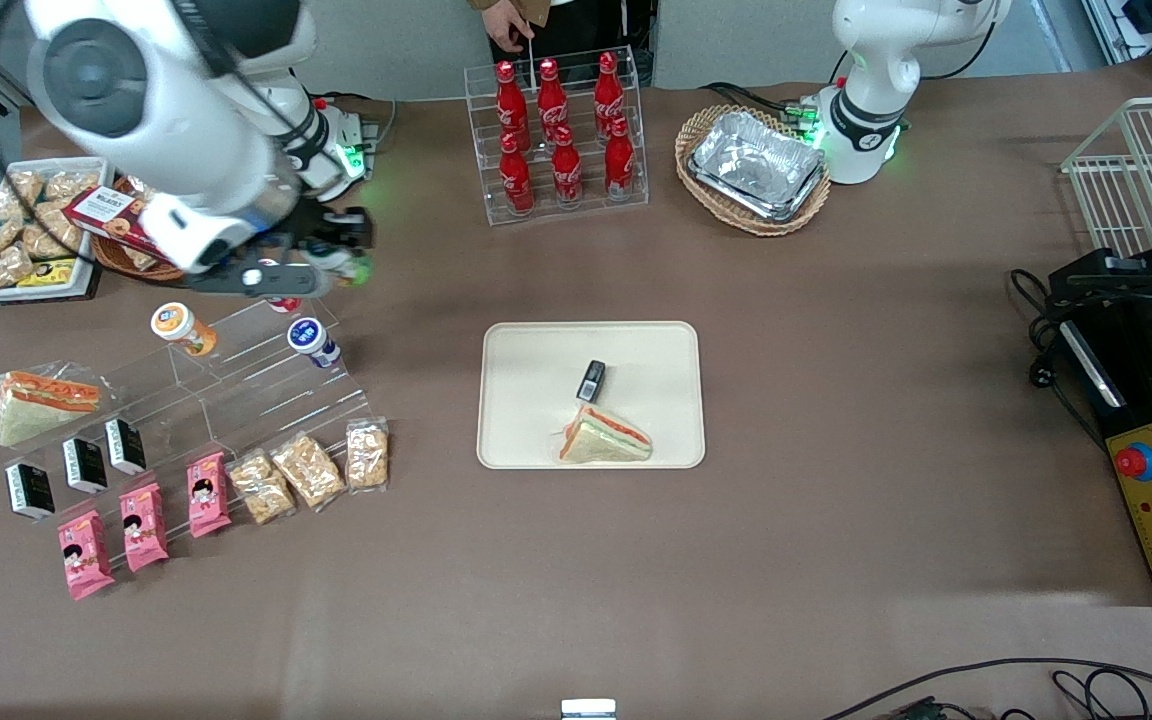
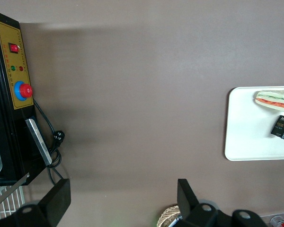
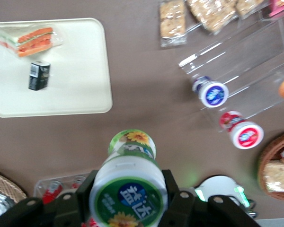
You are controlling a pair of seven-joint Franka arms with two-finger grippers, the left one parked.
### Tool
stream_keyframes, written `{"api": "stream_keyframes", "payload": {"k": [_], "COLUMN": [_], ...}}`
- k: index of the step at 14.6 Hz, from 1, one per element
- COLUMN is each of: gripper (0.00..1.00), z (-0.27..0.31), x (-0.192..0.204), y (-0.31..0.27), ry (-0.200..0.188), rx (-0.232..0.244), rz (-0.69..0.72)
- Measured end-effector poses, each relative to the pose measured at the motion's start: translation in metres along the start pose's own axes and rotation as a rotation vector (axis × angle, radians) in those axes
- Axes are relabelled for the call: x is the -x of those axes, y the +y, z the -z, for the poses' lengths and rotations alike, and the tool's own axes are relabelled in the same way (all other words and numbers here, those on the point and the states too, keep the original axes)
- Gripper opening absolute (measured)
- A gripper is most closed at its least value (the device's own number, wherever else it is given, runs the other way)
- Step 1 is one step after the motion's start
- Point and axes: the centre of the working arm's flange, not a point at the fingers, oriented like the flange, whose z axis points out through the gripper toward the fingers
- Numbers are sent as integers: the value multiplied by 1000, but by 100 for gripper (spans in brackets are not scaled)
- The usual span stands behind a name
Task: Place green gum on tray
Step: 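Lift the gum jar and carry it over the cream tray, then lower the jar onto the tray beside the black box, open gripper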
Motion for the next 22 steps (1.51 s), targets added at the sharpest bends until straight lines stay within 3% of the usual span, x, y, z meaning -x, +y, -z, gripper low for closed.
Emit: {"api": "stream_keyframes", "payload": {"k": [6, 14, 19, 22], "gripper": [59, 59, 59, 59], "z": [-76, -214, -291, -324], "x": [-4, -13, -15, -22], "y": [-84, -126, -149, -155], "ry": [15, 74, 162, 157], "rx": [-23, -62, -6, -14], "rz": [-51, -87, -146, -154]}}
